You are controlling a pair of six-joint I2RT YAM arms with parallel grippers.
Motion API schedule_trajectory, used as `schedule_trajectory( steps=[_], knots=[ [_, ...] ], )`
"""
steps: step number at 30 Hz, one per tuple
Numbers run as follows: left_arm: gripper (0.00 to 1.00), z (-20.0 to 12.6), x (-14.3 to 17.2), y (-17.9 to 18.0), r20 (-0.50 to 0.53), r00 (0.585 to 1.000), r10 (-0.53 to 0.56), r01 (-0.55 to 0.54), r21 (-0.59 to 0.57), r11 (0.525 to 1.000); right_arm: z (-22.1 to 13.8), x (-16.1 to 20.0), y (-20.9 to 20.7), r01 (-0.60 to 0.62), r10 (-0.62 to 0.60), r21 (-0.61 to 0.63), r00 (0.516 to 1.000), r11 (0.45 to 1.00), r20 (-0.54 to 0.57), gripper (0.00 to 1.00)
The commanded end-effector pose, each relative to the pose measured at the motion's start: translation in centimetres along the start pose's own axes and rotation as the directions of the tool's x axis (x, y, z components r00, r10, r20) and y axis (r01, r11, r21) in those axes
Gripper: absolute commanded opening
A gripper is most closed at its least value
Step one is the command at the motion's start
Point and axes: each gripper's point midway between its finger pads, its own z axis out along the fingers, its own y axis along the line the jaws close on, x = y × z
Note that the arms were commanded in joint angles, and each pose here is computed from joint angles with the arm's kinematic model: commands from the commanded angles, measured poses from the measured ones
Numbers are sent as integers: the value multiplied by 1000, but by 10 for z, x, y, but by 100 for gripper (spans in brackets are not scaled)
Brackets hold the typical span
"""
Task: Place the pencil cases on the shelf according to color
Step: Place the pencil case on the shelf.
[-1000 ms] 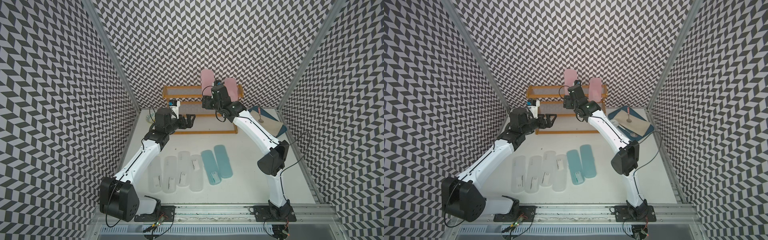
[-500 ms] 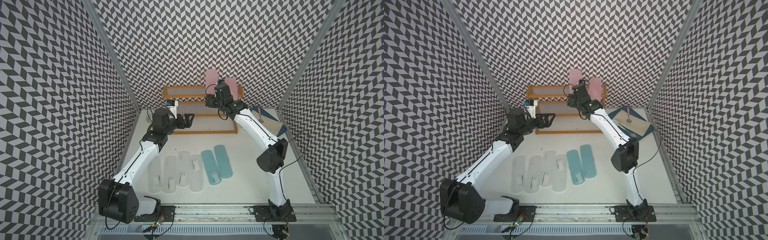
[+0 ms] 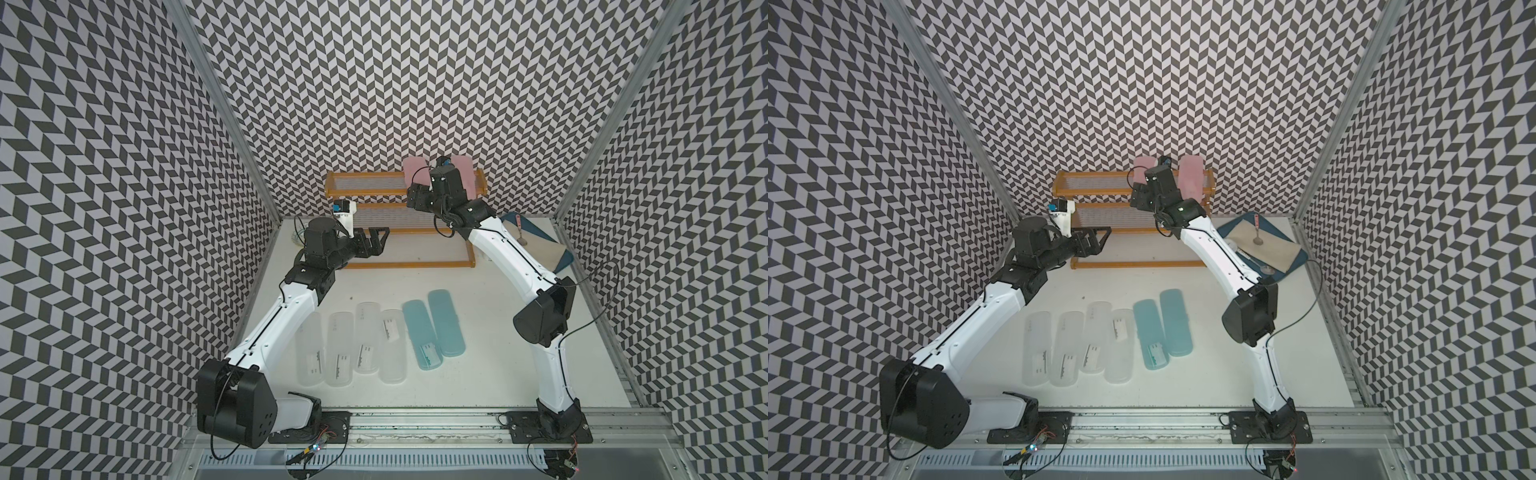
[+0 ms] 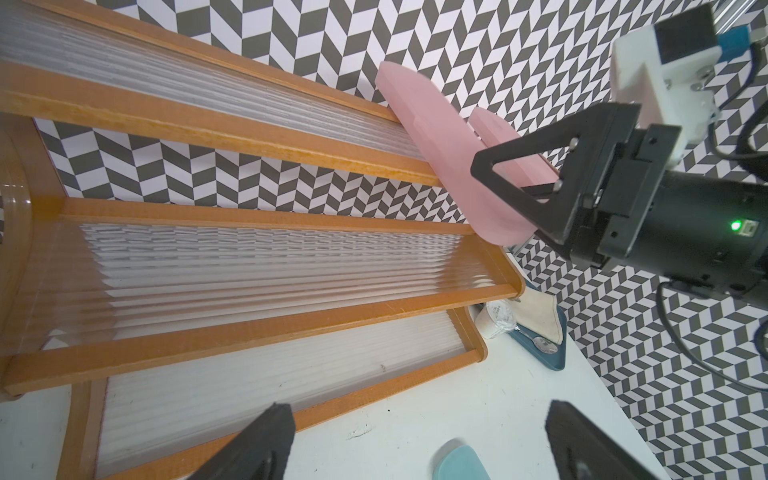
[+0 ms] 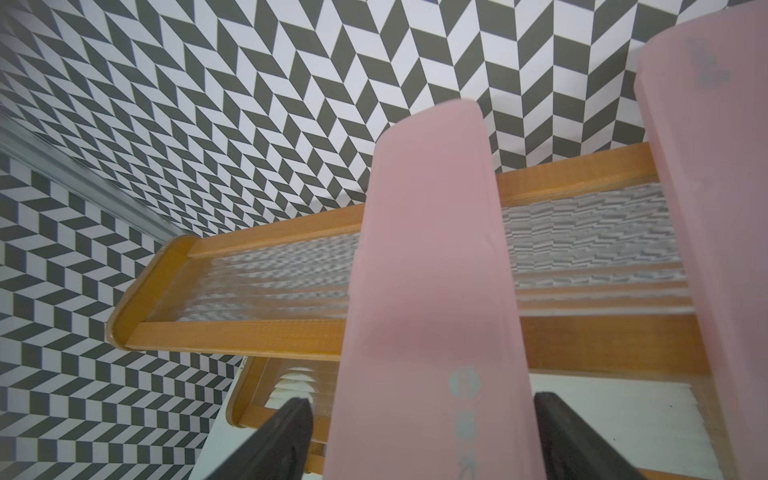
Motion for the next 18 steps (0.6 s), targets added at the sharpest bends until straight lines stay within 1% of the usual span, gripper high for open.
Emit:
schedule_trajectory(
  steps=[1,4,8,13,15,18],
  knots=[
    [100,-13,-15,-10,65,997,28,-30,30,999,-6,-21,12,-27,30,-57,998,998,57,88],
    [100,-14,-14,-9,74,997,30,-32,23,999,-13,-23,19,-37,41,-96,998,995,47,89],
    [100,-9,-10,-5,54,998,28,-29,15,999,-31,-31,30,-33,41,-152,998,988,49,90],
    [100,-4,-5,1,40,999,33,-33,-8,999,-70,-54,27,-6,18,-134,996,991,92,93],
    [100,-2,-4,3,40,999,20,-20,-11,1000,-83,-52,21,-12,23,-120,996,993,91,96],
    [99,1,-4,0,14,1000,-23,23,7,1000,-102,-40,13,-16,23,-116,998,993,55,96]
  ],
)
